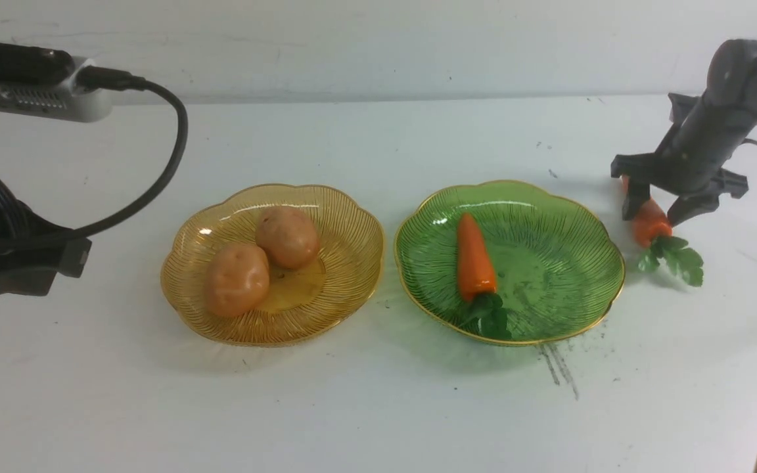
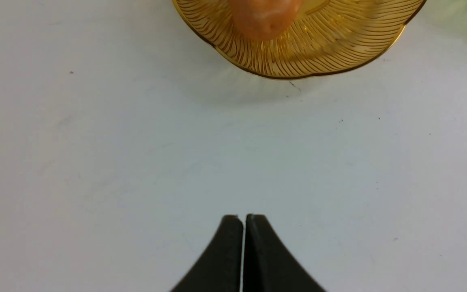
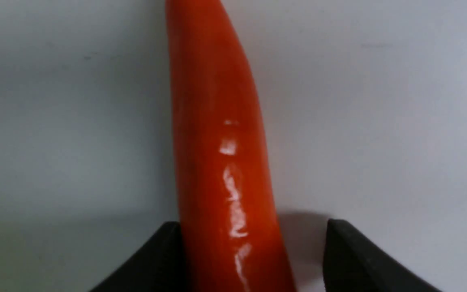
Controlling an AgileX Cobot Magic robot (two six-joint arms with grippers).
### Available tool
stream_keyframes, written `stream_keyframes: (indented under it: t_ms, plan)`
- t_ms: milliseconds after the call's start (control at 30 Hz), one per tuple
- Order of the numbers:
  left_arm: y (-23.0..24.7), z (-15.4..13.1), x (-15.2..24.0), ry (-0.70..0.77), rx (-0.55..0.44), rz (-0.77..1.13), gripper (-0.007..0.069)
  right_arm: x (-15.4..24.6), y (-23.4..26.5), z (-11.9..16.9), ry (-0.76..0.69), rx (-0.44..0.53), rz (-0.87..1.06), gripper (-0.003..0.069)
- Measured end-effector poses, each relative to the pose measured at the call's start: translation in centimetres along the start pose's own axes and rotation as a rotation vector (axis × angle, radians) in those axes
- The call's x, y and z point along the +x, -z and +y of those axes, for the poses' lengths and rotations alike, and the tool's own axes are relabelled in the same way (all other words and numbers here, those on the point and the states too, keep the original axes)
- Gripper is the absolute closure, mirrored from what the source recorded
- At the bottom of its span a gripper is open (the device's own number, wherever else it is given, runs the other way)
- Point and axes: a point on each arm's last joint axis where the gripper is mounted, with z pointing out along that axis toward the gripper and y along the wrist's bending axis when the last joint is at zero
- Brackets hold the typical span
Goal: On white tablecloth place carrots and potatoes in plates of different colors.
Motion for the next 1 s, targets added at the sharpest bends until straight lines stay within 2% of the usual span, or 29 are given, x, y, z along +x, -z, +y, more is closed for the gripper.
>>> stream_keyframes:
  t_ms: [67,100,267,367,433,500,533,633,700,867,1000]
  plan:
    - [0.0,0.0,0.0,0.0,0.0,0.0,0.0629,0.0,0.0,0.0,0.002,0.004,-0.002,0.034]
    - [0.0,0.0,0.0,0.0,0.0,0.0,0.0629,0.0,0.0,0.0,-0.001,-0.003,-0.002,0.0353]
    - [0.0,0.0,0.0,0.0,0.0,0.0,0.0629,0.0,0.3,0.5,0.008,-0.053,0.0,0.0349]
    - [0.0,0.0,0.0,0.0,0.0,0.0,0.0629,-0.3,3.1,1.0,0.023,-0.087,-0.043,0.0349]
    - [0.0,0.0,0.0,0.0,0.0,0.0,0.0629,-0.7,8.8,1.8,0.051,-0.129,-0.145,0.0349]
    - [0.0,0.0,0.0,0.0,0.0,0.0,0.0629,-0.7,10.8,2.1,0.057,-0.155,-0.178,0.0349]
    - [0.0,0.0,0.0,0.0,0.0,0.0,0.0629,-0.3,15.4,3.0,0.081,-0.207,-0.258,0.0349]
    - [0.0,0.0,0.0,0.0,0.0,0.0,0.0629,0.6,19.8,4.4,0.114,-0.254,-0.333,0.0349]
    - [0.0,0.0,0.0,0.0,0.0,0.0,0.0629,1.2,20.8,5.6,0.143,-0.274,-0.35,0.0349]
    - [0.0,0.0,0.0,0.0,0.0,0.0,0.0629,3.9,17.0,10.0,0.229,-0.282,-0.205,0.0349]
    - [0.0,0.0,0.0,0.0,0.0,0.0,0.0629,6.7,12.5,12.5,0.29,-0.236,-0.054,0.0349]
